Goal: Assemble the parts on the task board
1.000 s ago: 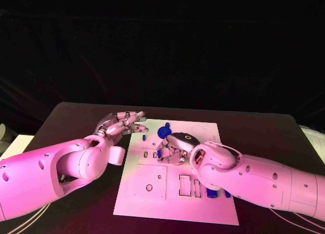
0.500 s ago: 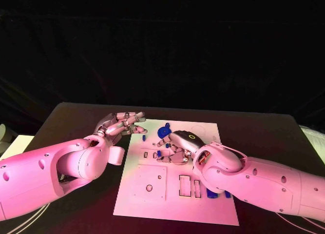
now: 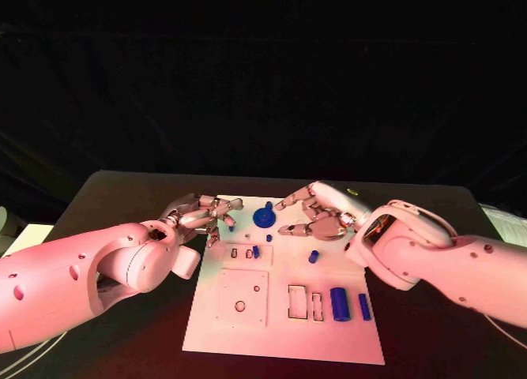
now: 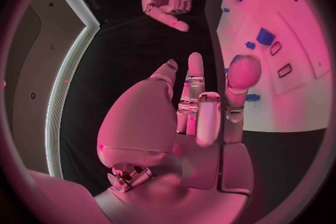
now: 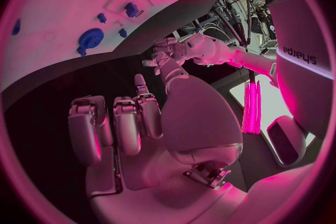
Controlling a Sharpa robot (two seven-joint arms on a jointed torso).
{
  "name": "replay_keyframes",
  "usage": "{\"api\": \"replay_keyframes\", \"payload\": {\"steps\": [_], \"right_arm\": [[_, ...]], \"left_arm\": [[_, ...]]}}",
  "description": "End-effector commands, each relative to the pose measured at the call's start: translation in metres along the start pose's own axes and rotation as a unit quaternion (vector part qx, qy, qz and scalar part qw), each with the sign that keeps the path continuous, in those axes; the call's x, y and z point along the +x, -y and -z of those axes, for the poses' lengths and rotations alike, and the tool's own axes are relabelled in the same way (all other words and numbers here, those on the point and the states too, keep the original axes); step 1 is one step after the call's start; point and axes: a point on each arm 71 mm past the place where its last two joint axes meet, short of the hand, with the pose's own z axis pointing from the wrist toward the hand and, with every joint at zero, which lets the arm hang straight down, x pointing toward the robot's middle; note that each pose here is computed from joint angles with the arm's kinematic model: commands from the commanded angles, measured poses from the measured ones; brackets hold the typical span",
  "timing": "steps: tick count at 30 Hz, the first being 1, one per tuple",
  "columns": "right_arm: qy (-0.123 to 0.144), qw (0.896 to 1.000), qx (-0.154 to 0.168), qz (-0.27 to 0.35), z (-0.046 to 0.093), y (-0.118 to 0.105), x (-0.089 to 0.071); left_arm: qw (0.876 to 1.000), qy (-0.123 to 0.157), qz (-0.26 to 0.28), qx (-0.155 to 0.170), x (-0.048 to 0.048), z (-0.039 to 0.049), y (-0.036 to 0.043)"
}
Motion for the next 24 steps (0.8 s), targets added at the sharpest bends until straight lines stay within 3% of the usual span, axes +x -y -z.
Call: {"api": "replay_keyframes", "payload": {"steps": [1, 6, 8, 11, 17, 24], "right_arm": [[-0.007, 0.996, 0.021, -0.082, 0.005, 0.010, -0.016], [0.031, 0.993, 0.066, -0.092, 0.016, 0.036, -0.045], [0.043, 0.991, 0.082, -0.091, 0.021, 0.047, -0.054], [0.051, 0.990, 0.096, -0.089, 0.025, 0.055, -0.060], [0.057, 0.989, 0.109, -0.088, 0.027, 0.063, -0.064], [0.057, 0.988, 0.117, -0.087, 0.028, 0.067, -0.065]], "left_arm": [[0.976, -0.069, -0.167, -0.122, 0.0078, -0.0017, -0.0128], [0.938, -0.076, -0.275, -0.196, 0.0066, -0.0089, -0.0072], [0.920, -0.073, -0.315, -0.222, 0.0056, -0.0127, -0.0010], [0.903, -0.066, -0.355, -0.233, 0.0052, -0.0185, 0.0077], [0.886, -0.062, -0.392, -0.241, 0.0100, -0.0302, 0.0174], [0.869, -0.068, -0.423, -0.247, 0.0183, -0.0428, 0.0228]]}}
